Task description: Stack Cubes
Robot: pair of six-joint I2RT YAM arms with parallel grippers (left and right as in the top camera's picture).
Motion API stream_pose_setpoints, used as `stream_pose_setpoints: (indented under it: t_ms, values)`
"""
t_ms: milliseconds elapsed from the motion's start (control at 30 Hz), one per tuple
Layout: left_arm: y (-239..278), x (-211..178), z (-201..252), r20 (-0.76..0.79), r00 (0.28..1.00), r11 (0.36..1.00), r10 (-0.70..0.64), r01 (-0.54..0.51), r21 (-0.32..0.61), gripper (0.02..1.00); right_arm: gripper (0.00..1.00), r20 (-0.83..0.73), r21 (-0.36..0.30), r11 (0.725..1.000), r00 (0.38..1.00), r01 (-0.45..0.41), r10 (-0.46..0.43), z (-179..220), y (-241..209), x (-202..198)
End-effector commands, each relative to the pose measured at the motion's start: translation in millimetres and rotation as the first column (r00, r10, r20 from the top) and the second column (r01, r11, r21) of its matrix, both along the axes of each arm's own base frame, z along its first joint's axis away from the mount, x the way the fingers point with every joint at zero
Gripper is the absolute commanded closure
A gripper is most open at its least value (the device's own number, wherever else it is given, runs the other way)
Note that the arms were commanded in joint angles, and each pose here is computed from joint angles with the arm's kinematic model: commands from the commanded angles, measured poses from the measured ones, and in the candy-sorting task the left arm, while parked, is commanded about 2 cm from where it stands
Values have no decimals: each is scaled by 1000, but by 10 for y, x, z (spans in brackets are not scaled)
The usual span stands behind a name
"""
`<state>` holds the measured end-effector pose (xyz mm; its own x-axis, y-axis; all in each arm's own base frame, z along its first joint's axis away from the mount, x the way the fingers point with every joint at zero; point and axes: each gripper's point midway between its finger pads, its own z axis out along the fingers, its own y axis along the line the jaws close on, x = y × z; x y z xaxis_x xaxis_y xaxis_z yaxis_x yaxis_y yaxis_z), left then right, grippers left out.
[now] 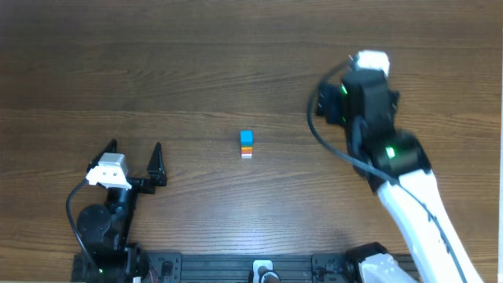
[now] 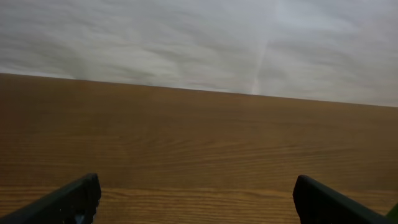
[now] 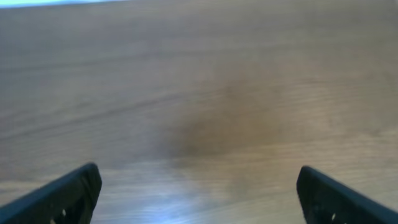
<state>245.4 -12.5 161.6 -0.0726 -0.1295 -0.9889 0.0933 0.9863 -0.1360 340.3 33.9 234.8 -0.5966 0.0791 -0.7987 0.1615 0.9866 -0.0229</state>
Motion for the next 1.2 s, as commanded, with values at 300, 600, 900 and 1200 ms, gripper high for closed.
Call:
stream_pose_setpoints:
  t_ms: [300,600,900,1200]
  values:
    - [-32,-3,-15,0,1000,1000,-18,18,14,18,7,360,47,995,931,-85,63,-142,-273,-687]
    - [-32,-3,-15,0,1000,1000,-18,18,14,18,9,505,59,995,862,-75,35,-407,-380,-964]
    - [-32,-3,-15,0,1000,1000,-18,18,14,18,9,564,-26,999,824,-38,46,-554,-490,-986]
    - [-32,-3,-15,0,1000,1000,-18,18,14,18,7,540,-36,998,840,-46,58,-766,-480,-951]
